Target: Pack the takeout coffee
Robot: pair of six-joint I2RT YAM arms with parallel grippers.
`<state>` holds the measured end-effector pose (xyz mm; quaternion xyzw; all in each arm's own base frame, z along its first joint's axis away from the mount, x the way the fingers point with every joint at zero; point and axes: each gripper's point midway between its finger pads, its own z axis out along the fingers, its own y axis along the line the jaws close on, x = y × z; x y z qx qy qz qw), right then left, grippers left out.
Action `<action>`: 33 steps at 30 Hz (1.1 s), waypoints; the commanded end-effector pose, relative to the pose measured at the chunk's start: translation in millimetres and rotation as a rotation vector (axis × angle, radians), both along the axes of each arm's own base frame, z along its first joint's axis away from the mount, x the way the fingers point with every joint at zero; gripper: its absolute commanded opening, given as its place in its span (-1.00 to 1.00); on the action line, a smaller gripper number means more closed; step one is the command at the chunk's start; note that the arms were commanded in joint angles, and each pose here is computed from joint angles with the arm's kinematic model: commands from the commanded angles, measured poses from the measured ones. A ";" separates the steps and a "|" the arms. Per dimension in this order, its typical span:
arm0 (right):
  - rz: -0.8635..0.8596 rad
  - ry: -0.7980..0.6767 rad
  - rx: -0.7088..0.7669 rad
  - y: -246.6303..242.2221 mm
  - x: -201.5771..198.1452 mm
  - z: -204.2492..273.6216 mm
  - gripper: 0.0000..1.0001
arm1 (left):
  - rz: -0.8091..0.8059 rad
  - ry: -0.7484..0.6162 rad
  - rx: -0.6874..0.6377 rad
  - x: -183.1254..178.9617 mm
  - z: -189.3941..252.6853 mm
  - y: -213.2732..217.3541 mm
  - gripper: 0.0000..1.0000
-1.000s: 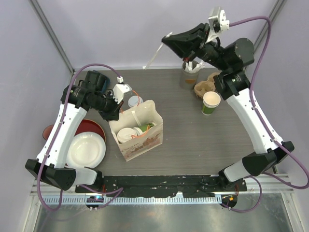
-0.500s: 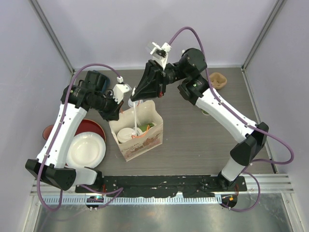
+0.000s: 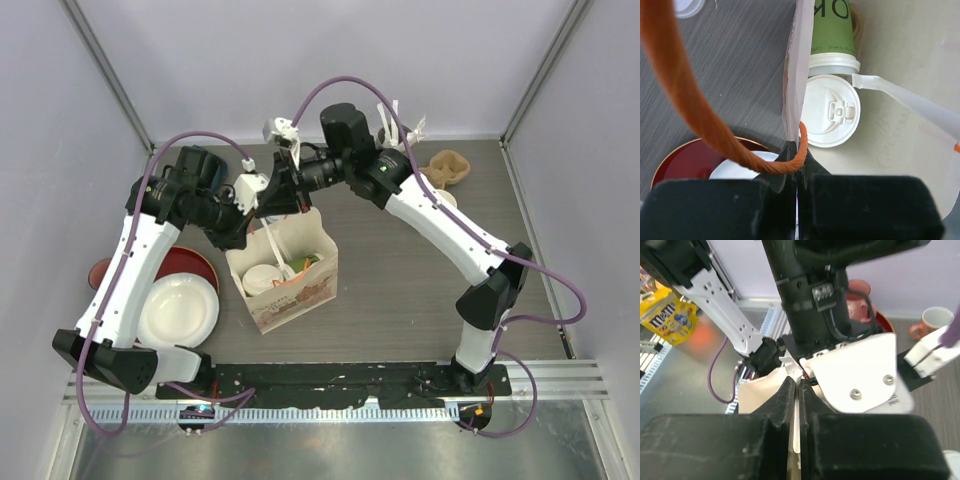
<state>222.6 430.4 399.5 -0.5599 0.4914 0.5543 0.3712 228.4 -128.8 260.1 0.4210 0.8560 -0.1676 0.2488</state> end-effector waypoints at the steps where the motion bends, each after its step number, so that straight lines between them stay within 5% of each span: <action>1: -0.008 -0.062 -0.090 2.6 -5.5 -21.9 -0.99 | -0.003 0.080 0.015 -30.5 1.7 6.9 -1.00; 7: 0.000 -0.095 -0.236 -0.5 -11.5 -58.0 -0.98 | -0.004 0.076 0.021 -31.4 0.9 8.5 -1.00; 10: -0.029 -0.143 -0.267 -0.5 -9.2 -64.1 -0.26 | -0.004 0.083 0.022 -30.7 -0.3 7.9 -1.00; 11: -0.037 -0.146 -0.269 -1.5 -8.7 -63.1 0.38 | -0.002 0.088 0.023 -29.9 -1.2 8.0 -1.00; 13: -0.052 -0.170 -0.250 -3.6 -9.1 -53.6 0.64 | -0.006 0.089 0.019 -29.1 -1.0 6.5 -1.00; 24: -0.230 -0.290 -0.120 -29.4 -3.6 -0.7 0.73 | -0.005 0.092 0.014 -28.7 -0.5 5.6 -1.00; 33: -0.847 -0.094 0.035 -128.4 110.1 32.0 0.74 | 0.000 0.085 0.010 -21.6 -0.5 2.8 -0.87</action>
